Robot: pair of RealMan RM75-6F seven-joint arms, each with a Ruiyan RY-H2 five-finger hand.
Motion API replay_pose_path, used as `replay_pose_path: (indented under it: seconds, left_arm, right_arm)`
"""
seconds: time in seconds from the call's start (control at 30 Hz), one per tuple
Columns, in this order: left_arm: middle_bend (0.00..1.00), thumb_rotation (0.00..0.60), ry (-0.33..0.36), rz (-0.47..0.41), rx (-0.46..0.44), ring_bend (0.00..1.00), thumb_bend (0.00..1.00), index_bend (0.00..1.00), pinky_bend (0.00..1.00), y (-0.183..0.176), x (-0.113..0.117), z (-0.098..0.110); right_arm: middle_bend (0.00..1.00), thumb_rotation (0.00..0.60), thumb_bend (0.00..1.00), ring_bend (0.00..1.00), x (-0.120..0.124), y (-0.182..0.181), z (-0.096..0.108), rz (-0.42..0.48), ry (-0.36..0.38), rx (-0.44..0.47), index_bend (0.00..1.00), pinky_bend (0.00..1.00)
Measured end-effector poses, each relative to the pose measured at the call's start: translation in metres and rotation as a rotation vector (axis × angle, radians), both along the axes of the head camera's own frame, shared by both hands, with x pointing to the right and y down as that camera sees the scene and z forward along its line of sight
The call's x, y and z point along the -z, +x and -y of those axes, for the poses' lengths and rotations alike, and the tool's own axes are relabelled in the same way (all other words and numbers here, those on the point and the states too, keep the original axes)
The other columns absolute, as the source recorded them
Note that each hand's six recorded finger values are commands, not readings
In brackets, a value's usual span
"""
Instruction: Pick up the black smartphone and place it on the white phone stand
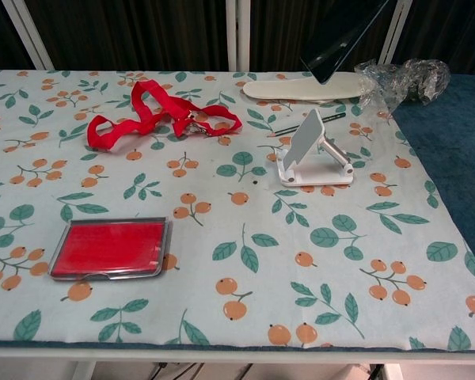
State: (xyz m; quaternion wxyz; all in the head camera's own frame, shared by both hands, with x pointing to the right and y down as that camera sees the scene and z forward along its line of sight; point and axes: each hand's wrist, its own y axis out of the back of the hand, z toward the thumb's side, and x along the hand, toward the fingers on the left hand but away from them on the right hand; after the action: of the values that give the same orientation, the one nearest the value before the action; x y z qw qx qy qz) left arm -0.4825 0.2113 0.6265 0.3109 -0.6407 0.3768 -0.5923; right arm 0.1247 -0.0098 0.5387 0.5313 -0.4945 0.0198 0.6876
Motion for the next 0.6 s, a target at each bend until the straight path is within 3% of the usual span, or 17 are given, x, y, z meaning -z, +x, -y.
replay_pose_path:
  seconds: [0.6]
  left_arm:
    - [0.06, 0.247, -0.005, -0.002, 0.009, 0.06, 0.0, 0.1, 0.2, -0.009, -0.001, -0.004]
  right_arm:
    - [0.44, 0.6, 0.33, 0.44, -0.022, -0.055, -0.027, -0.168, -0.031, 0.084, 0.79, 0.57]
